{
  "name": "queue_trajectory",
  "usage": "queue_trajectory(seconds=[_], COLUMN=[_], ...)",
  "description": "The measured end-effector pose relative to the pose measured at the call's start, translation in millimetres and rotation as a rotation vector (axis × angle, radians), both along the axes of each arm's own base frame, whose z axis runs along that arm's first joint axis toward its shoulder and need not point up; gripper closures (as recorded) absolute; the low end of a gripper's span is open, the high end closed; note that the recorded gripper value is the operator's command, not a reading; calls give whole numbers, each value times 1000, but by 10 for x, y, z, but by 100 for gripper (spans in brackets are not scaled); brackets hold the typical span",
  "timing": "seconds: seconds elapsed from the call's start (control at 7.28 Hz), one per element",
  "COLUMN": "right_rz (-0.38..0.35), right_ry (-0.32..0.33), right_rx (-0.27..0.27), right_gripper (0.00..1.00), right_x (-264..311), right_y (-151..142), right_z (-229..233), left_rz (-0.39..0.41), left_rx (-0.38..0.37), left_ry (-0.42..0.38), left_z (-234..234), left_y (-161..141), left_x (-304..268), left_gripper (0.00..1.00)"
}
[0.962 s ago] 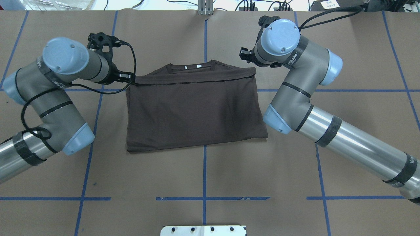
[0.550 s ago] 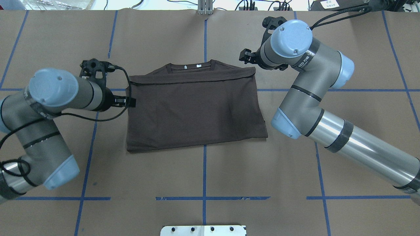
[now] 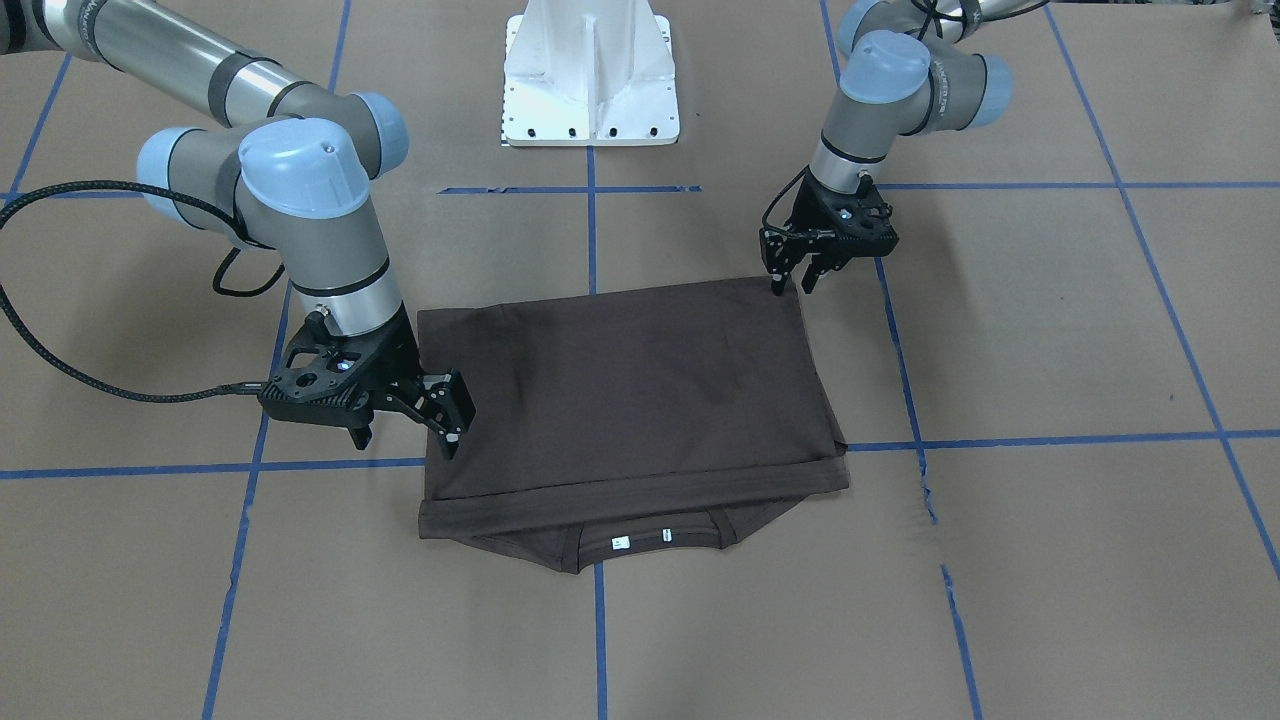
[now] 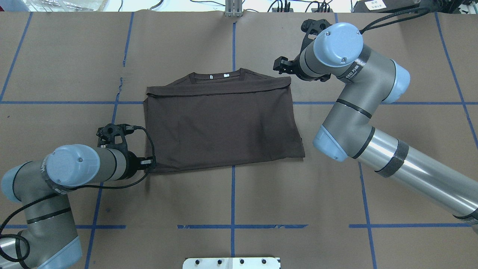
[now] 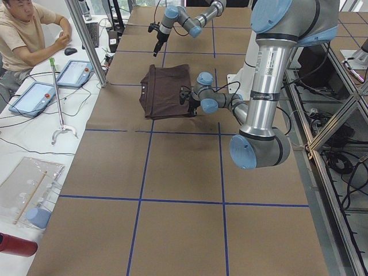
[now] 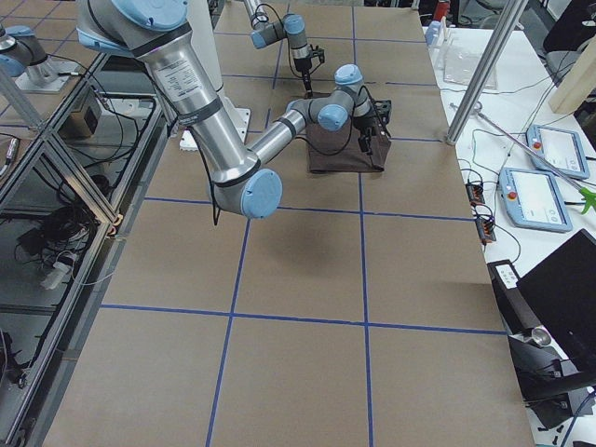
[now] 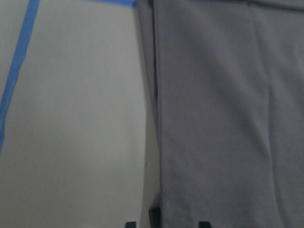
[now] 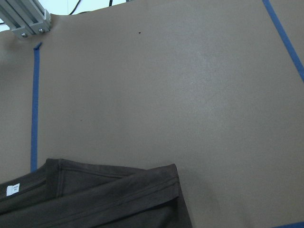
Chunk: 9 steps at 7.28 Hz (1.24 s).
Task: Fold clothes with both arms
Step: 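Lower the left gripper and grasp the side edge of the folded shirt, then drag the folded shirt edge with the left gripper away from the robot, rotating it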
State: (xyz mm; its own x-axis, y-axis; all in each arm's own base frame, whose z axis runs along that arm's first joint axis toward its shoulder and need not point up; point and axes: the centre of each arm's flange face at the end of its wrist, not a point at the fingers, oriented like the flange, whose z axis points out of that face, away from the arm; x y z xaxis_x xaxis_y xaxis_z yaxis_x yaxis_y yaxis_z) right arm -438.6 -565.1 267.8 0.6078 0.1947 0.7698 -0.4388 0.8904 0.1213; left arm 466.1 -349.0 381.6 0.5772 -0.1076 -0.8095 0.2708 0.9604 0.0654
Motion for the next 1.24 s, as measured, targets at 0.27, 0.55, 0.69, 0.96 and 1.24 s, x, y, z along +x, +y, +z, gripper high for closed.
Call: queue_trajectory(seconds=[0.27,0.55,0.69,0.96,1.24], right_rz=[0,0,0,0,2], right_ry=[1,5,5,4,2], right_rx=[0,-4,-5,-3,-2], right_gripper=[0,0,0,0,0], right_x=[3,5,7,12,13], right_y=[1,4,6,10,11], right_z=[7,42,53,48,37], left_rz=[6,11,25,41,-3], left_rx=[-1,7,26,119,207], left_ry=[1,3,-2,-61,-179], left_z=[-1,-23,-29,72,370], left_y=[55,74,76,-216,-1039], left_x=[40,44,18,-214,-640], left_gripper=[100,100,100,100,100])
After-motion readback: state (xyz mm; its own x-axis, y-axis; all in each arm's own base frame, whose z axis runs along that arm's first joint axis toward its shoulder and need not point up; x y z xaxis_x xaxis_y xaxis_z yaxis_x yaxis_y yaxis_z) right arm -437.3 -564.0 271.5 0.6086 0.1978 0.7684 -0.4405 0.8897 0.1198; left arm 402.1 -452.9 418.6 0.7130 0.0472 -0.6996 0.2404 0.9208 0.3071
